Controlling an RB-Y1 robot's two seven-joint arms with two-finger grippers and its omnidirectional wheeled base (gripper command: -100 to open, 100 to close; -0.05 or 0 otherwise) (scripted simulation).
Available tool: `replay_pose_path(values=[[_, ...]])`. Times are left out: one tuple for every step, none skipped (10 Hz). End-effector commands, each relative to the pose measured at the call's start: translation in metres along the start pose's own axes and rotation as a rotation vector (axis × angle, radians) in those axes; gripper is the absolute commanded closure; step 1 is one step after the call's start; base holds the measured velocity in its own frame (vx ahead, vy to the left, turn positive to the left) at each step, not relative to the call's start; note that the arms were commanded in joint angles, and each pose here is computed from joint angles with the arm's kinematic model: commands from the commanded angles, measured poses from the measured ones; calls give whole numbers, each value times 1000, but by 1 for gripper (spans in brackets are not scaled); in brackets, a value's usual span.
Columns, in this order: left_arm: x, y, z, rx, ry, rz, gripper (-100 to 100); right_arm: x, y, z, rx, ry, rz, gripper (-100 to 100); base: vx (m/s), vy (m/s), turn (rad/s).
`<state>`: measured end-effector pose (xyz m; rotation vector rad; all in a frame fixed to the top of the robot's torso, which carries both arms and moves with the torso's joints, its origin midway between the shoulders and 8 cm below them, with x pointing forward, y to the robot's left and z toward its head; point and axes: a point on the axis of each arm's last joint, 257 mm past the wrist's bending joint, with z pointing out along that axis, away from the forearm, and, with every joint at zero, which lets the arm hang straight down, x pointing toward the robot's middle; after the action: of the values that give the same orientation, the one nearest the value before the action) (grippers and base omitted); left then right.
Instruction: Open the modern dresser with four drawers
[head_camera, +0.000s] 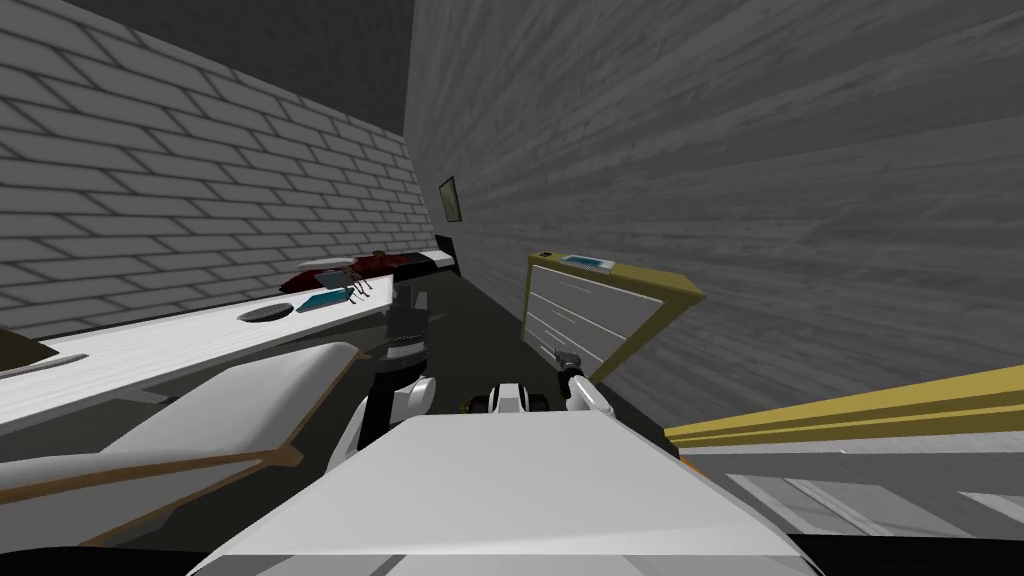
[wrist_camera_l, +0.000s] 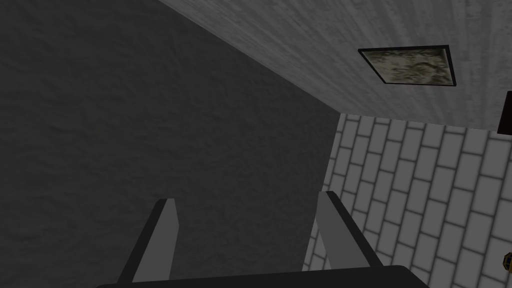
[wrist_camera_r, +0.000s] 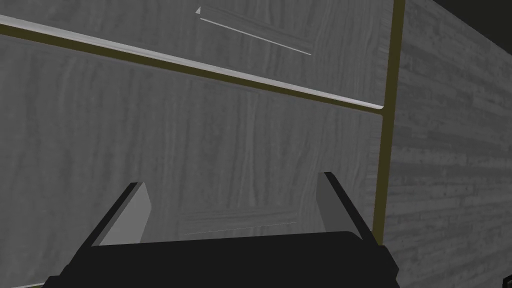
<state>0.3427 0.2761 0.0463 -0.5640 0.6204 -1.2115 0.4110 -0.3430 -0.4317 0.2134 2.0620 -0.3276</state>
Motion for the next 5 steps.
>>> replay_pose_path(values=[[0, 0, 0, 0, 0, 0, 0, 1, -25, 6, 76, -4, -118, -100, 67, 84, -11], [0, 0, 0, 0, 0, 0, 0, 1, -25, 6, 76, -4, -118, -100, 68, 64, -11], [0, 0, 0, 0, 0, 0, 0, 1, -38, 10, 117, -8, -182, -100, 70, 48, -15], [0, 0, 0, 0, 0, 0, 0, 1, -38, 10, 117, -9, -183, -100, 52, 36, -5], [0, 0, 0, 0, 0, 0, 0, -2, -52, 14, 157, -16, -245, -100, 55, 52, -11]])
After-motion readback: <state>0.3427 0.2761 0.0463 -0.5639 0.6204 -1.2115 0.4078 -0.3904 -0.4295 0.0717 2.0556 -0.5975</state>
